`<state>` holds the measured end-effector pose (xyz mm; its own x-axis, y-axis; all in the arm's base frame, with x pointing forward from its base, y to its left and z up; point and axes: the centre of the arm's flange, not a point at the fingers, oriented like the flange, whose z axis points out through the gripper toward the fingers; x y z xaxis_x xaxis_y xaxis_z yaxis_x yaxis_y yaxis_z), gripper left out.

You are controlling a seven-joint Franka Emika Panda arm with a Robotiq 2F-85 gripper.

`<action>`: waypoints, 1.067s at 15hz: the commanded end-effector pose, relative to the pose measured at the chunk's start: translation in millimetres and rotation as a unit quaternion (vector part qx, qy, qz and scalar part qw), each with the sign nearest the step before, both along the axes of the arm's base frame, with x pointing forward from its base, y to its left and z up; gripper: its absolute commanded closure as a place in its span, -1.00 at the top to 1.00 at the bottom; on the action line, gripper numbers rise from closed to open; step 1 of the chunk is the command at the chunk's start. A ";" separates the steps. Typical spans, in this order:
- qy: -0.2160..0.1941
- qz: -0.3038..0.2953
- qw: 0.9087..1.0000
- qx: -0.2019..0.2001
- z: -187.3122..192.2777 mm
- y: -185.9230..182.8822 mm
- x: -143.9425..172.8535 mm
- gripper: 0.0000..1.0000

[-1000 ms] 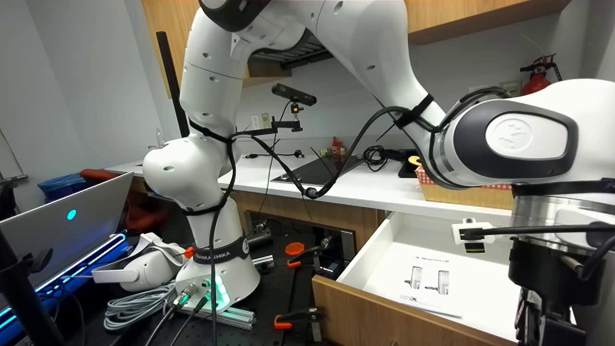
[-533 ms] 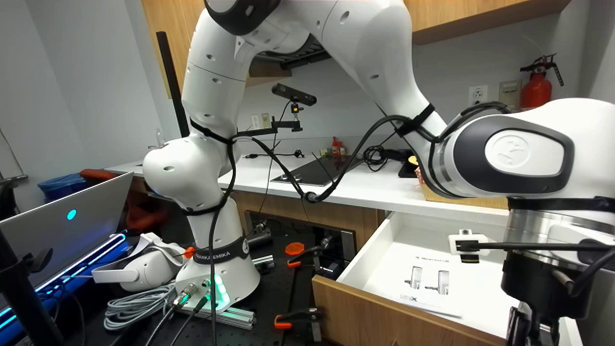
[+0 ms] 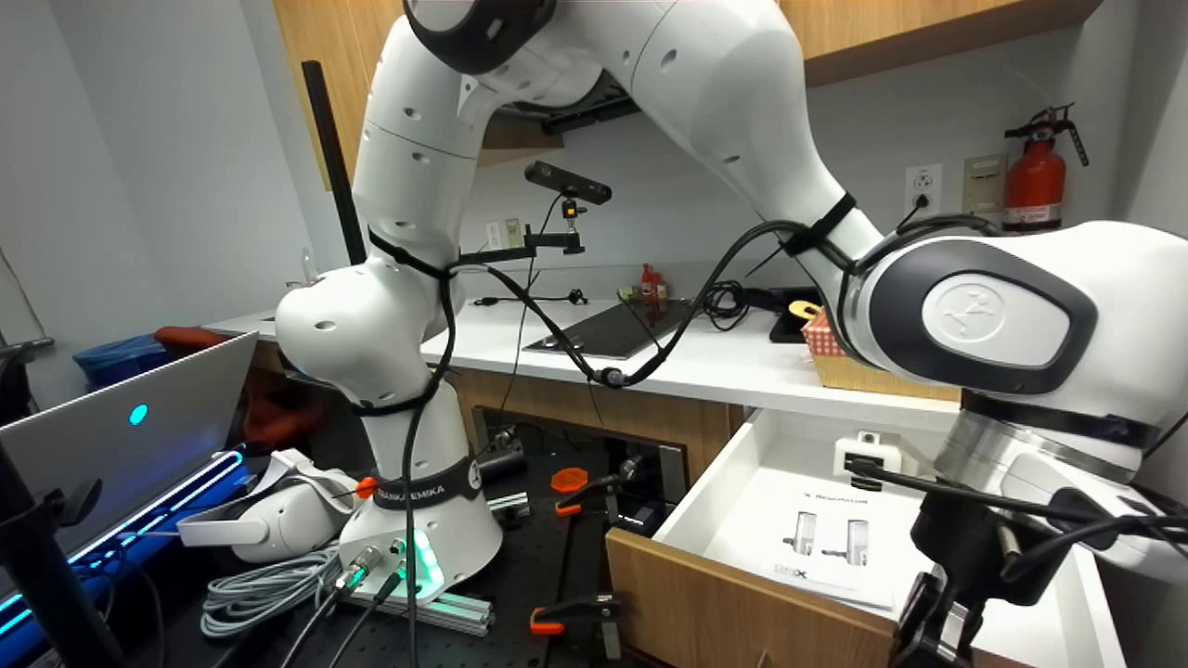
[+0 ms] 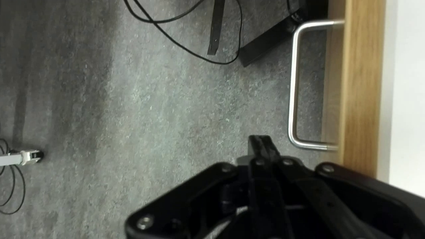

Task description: Close the drawer

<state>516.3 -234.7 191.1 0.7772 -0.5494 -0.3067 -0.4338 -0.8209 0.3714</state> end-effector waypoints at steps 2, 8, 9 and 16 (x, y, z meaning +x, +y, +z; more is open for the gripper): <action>0.019 -0.017 0.997 0.070 1.7 20.4 -1.6 -1.00; -0.015 -0.014 0.988 0.151 15.3 82.4 -5.0 -1.00; -0.023 -0.012 0.986 0.164 18.6 96.3 -6.6 -1.00; -0.067 0.003 0.965 0.254 26.6 198.8 -27.5 -1.00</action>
